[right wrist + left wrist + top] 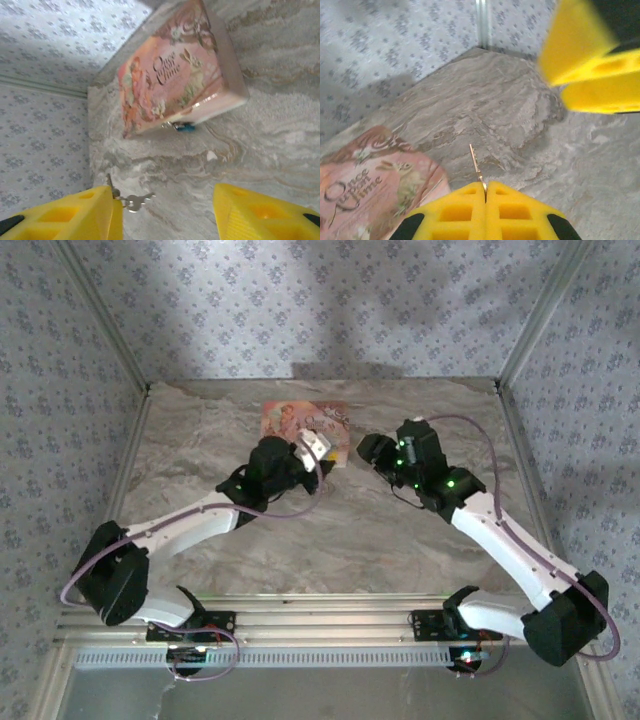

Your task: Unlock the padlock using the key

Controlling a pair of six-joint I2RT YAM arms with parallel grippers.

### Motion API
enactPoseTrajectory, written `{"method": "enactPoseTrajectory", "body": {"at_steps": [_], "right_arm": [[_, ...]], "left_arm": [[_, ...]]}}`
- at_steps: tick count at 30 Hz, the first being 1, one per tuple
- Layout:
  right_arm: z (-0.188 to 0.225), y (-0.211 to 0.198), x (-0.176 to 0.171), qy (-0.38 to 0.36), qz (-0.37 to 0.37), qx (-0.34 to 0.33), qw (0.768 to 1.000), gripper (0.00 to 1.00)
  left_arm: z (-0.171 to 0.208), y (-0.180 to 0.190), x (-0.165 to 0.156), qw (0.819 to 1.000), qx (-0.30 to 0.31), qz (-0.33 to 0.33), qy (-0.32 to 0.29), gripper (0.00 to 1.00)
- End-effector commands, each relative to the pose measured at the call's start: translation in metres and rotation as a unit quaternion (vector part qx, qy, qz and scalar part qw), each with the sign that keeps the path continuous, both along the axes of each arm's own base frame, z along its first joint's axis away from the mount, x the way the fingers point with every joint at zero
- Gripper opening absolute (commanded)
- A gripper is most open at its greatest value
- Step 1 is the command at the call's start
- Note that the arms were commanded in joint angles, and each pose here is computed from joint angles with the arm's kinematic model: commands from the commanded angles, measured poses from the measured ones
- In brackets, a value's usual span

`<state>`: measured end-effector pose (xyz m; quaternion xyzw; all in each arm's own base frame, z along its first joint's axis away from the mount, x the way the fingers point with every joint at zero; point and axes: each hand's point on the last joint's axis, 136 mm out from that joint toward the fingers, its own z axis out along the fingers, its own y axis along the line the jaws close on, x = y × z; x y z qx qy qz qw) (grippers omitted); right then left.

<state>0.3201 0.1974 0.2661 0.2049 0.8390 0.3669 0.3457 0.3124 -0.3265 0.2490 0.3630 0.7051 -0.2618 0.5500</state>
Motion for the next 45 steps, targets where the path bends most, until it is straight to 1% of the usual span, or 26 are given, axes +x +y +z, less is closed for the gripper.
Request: {"method": "enactPoseTrajectory", "body": {"at_steps": [1,5,9,12,14,17,22,26,28,32,36,43,45], "right_arm": [[0.032,-0.004,0.003,-0.065,0.024,0.020,0.997,0.56],[0.042,-0.007,0.006,-0.090,0.049,0.027,0.994,0.56],[0.048,-0.003,0.008,-0.097,0.084,0.032,0.991,0.56],[0.055,0.009,0.007,-0.108,0.128,0.033,0.985,0.55],[0.059,0.018,0.006,-0.112,0.157,0.034,0.981,0.55],[0.056,0.024,0.004,-0.105,0.181,0.034,0.977,0.54],[0.053,0.031,0.001,-0.105,0.213,0.040,0.971,0.53],[0.051,0.035,-0.004,-0.107,0.241,0.057,0.963,0.43],[0.054,0.037,-0.005,-0.112,0.254,0.075,0.958,0.41],[0.063,0.042,-0.009,-0.131,0.283,0.092,0.946,0.40],[0.069,0.047,-0.011,-0.143,0.303,0.102,0.937,0.41],[0.071,0.053,-0.011,-0.149,0.320,0.114,0.928,0.40],[0.071,0.053,-0.010,-0.150,0.322,0.117,0.928,0.36]], "left_arm": [[0.014,0.023,0.003,0.994,-0.083,0.018,0.065,0.00],[0.014,0.054,0.015,0.978,-0.152,0.036,0.136,0.00],[0.009,0.063,0.015,0.967,-0.174,0.016,0.186,0.00],[0.013,0.058,0.011,0.954,-0.196,-0.031,0.224,0.00],[0.016,0.047,0.004,0.948,-0.190,-0.077,0.245,0.00],[0.017,0.037,-0.003,0.937,-0.183,-0.120,0.272,0.00],[0.028,0.029,-0.007,0.929,-0.193,-0.149,0.279,0.00],[0.036,0.016,-0.016,0.919,-0.195,-0.186,0.290,0.00],[0.043,0.011,-0.021,0.916,-0.196,-0.202,0.287,0.00],[0.059,0.001,-0.032,0.914,-0.198,-0.231,0.268,0.00],[0.073,-0.004,-0.037,0.908,-0.204,-0.253,0.265,0.00],[0.093,-0.007,-0.039,0.903,-0.231,-0.265,0.248,0.00],[0.097,-0.007,-0.039,0.901,-0.238,-0.268,0.244,0.00]]}}
